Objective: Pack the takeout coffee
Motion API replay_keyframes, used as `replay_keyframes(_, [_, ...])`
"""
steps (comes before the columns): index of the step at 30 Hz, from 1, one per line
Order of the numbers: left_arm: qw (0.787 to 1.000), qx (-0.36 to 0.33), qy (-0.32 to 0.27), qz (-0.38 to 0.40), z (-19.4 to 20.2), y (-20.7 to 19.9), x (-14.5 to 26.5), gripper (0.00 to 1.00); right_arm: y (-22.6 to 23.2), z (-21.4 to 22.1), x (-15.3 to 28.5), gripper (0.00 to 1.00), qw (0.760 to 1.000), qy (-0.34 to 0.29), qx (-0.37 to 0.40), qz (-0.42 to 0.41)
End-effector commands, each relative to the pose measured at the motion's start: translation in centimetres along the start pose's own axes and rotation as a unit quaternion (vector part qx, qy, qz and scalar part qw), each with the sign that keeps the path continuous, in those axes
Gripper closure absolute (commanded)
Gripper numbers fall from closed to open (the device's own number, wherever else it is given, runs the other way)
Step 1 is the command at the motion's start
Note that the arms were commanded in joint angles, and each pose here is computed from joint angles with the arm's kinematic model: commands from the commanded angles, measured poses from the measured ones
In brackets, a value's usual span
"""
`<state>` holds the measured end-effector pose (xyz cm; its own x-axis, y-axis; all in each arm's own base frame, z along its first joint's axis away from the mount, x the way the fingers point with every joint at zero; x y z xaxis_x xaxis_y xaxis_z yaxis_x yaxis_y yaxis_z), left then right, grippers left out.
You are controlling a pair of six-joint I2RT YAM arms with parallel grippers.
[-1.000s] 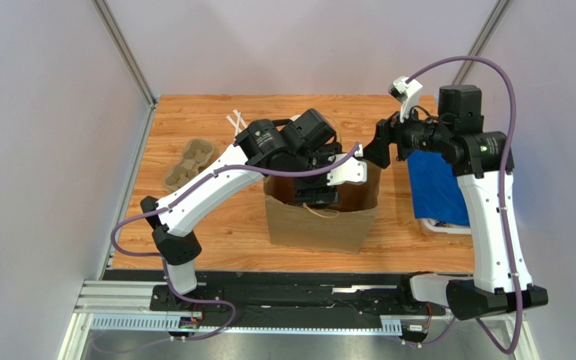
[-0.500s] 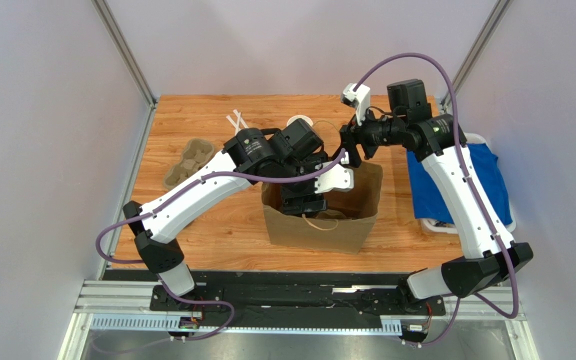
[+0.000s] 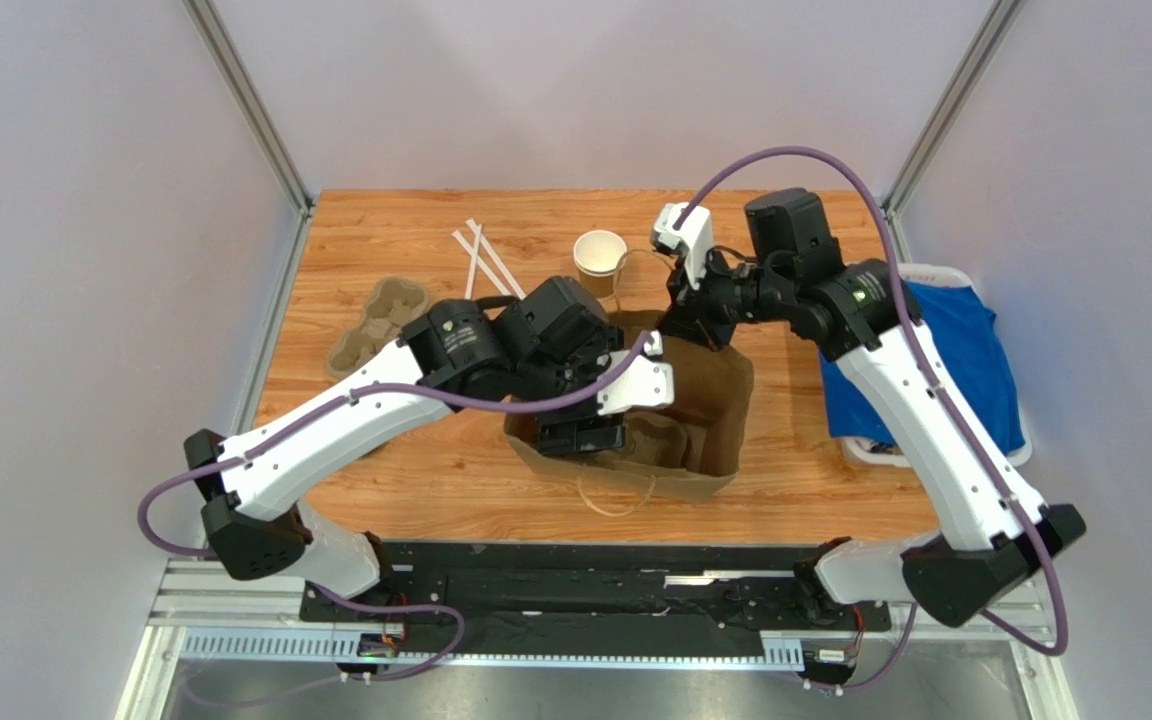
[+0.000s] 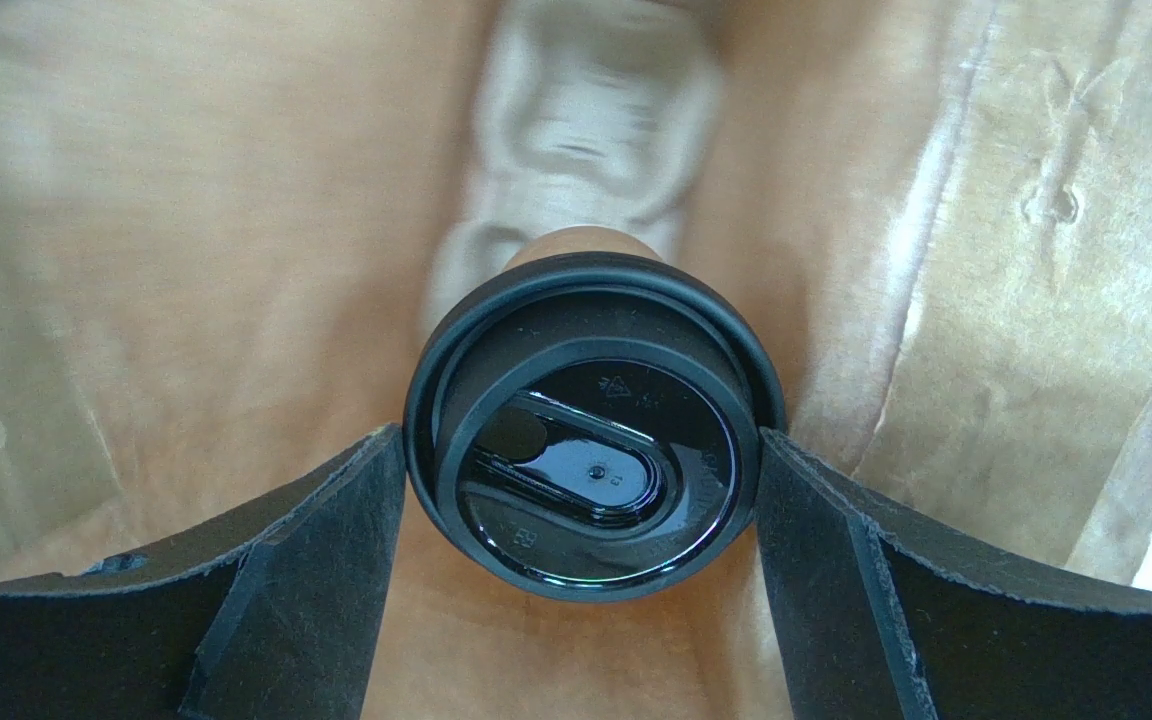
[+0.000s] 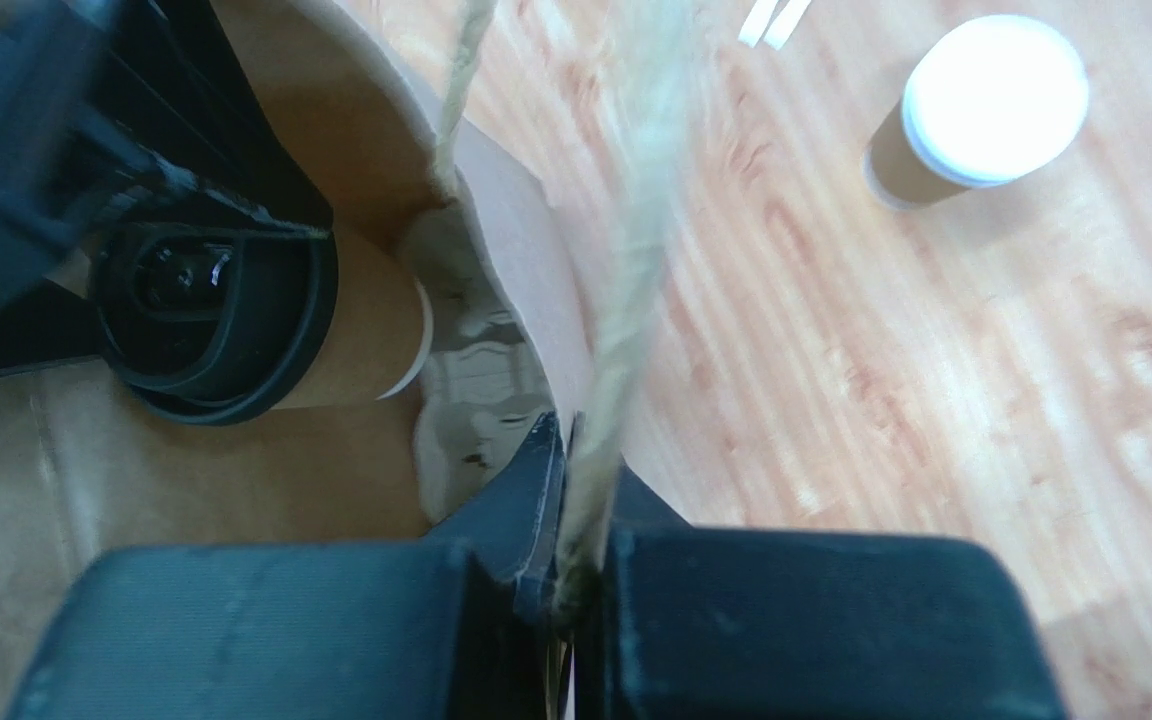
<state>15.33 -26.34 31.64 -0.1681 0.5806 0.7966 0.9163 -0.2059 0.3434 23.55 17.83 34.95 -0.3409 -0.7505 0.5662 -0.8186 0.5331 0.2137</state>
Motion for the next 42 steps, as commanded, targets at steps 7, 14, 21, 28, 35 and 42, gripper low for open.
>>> replay_keyframes(7, [0.999,-0.032,0.0,-0.033,0.7,-2.4,-0.7,0.67,4.5,-0.9,2.8,1.0,0.994,-0.093,0.056,0.029])
replay_keyframes(14, [0.998,-0.037,0.013,-0.051,1.9,-3.8,-1.6,0.67,5.1,-0.4,3.6,1.0,0.992,-0.112,0.036,0.041])
replay_keyframes(21, [0.998,-0.045,0.02,-0.043,2.3,-4.8,-2.5,0.67,5.8,-0.3,4.1,1.0,0.99,-0.126,0.039,0.043])
replay_keyframes(28, [0.994,-0.054,0.05,-0.077,3.8,-5.1,-4.0,0.67,5.9,-1.3,5.1,1.0,0.979,-0.151,0.103,0.091])
replay_keyframes(35, [0.99,-0.043,0.057,-0.119,4.6,-4.8,-4.6,0.69,8.1,2.5,2.7,1.0,0.962,-0.139,0.207,0.115])
replay_keyframes(42, [0.983,-0.054,0.062,-0.161,5.5,-4.6,-5.6,0.69,6.4,-0.7,3.2,1.0,0.927,-0.187,0.237,0.223])
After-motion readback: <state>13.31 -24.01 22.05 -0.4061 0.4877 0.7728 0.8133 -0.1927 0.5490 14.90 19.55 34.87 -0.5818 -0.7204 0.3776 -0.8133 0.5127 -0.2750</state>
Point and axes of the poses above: each gripper's point midway between its finger pads, its own x axis back along the fingers, its own y axis along the line the jaws close on, z = x × y, the point moved 6 cm from there along x, back along the fingers, and after that the axes turned 15 degrees about -x, right-handed, at the moved point
